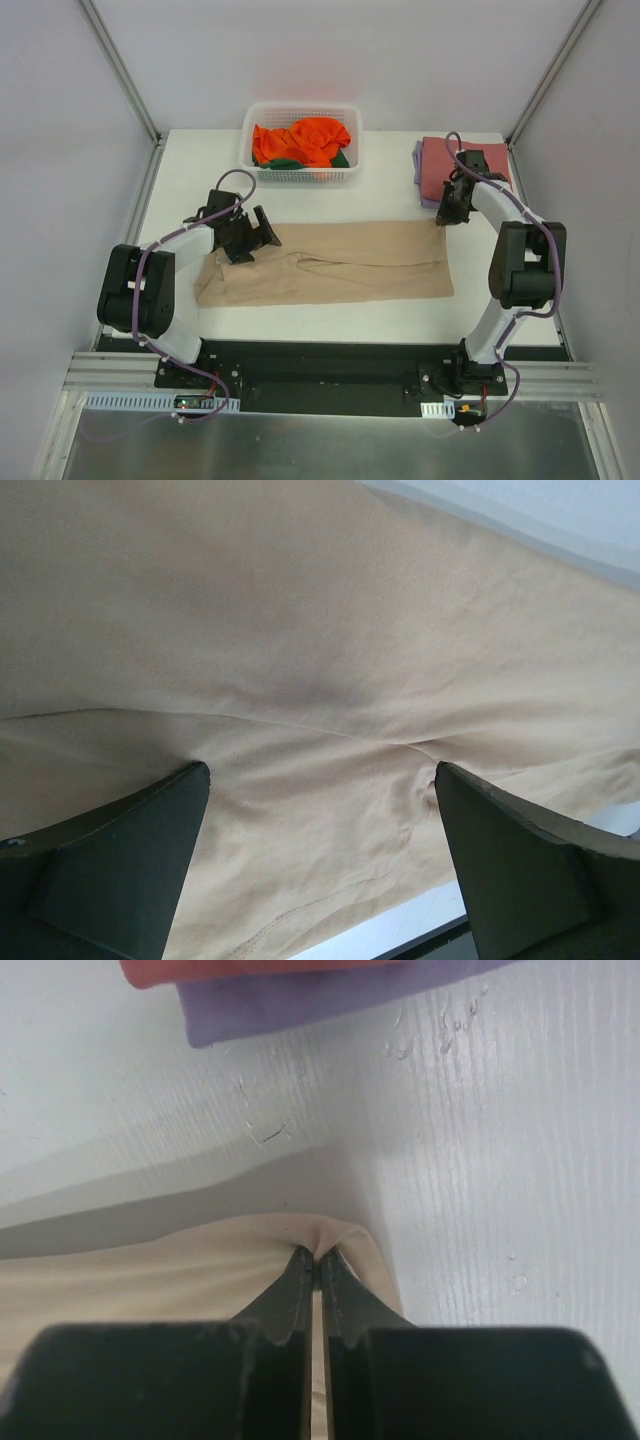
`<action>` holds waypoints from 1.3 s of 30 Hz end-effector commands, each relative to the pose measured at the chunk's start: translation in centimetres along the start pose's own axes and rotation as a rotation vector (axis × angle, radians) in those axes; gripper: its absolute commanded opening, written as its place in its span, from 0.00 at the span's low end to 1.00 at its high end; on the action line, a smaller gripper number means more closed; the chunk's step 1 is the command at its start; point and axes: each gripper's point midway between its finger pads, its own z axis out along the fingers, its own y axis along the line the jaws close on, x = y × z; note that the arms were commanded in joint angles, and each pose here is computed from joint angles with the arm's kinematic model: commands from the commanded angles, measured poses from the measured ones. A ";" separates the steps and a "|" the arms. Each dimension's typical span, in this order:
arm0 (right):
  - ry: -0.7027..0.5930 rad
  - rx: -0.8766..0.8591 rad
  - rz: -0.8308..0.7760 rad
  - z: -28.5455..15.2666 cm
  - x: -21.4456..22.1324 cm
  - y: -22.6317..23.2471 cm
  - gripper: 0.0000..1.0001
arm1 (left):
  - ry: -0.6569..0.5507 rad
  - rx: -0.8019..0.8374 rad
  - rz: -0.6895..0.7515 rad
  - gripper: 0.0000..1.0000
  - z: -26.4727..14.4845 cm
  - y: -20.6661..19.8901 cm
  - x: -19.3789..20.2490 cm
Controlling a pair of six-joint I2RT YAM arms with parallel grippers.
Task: Fold and stack the t-shirts
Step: Rotate the tshirt 30 degrees
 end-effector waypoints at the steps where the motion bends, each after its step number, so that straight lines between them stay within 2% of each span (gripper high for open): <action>1: -0.032 0.090 -0.050 0.3 -1.8 -1.8 0.01 | 0.069 -0.174 0.013 0.99 0.8 5.0 2.1; 2: -0.035 0.094 -0.051 0.5 -1.9 -1.8 0.01 | 0.071 -0.176 0.011 0.99 0.8 5.0 2.1; 4: -0.044 0.125 -0.051 1.2 -2.5 -2.3 0.14 | 0.072 -0.177 0.012 0.99 0.8 5.0 2.1; 6: -0.052 0.133 -0.051 1.1 -2.8 -2.4 0.36 | 0.076 -0.176 0.010 0.99 0.8 5.0 2.1; 7: -0.057 0.128 -0.052 0.9 -2.9 -2.3 0.44 | 0.072 -0.174 0.011 0.99 0.8 4.9 1.9; 9: -0.068 0.114 -0.060 0.0 -2.9 -1.9 0.65 | 0.070 -0.170 0.006 0.99 0.7 4.7 1.7; 13: -0.070 -0.009 -0.098 -2.1 -1.3 1.1 0.91 | 0.057 -0.163 -0.023 0.99 0.7 4.1 0.9; 15: -0.036 -0.092 -0.125 -2.6 0.7 3.3 0.96 | 0.050 -0.160 -0.061 0.99 0.8 4.0 0.2; 22: 0.140 -0.251 -0.295 -1.2 9.2 10.2 0.98 | 0.026 -0.144 -0.195 0.99 1.3 4.2 -3.4; 26: 0.264 -0.321 -0.333 -0.7 13.2 12.9 0.98 | 0.003 -0.161 -0.241 0.99 1.6 4.7 -5.9; 31: 0.336 -0.406 -0.378 -2.4 18.5 15.8 0.98 | -0.052 -0.266 -0.294 0.99 1.8 8.4 -11.0; 33: 0.367 -0.461 -0.412 -3.4 21.0 17.1 0.99 | -0.061 -0.265 -0.311 0.99 2.0 8.5 -14.3; 36: 0.427 -0.542 -0.472 -4.9 24.5 19.6 0.99 | -0.037 -0.273 -0.347 0.99 3.2 9.3 -17.0; 39: 0.467 -0.626 -0.547 -6.3 27.0 22.6 0.99 | -0.040 -0.220 -0.355 0.99 4.1 8.1 -20.1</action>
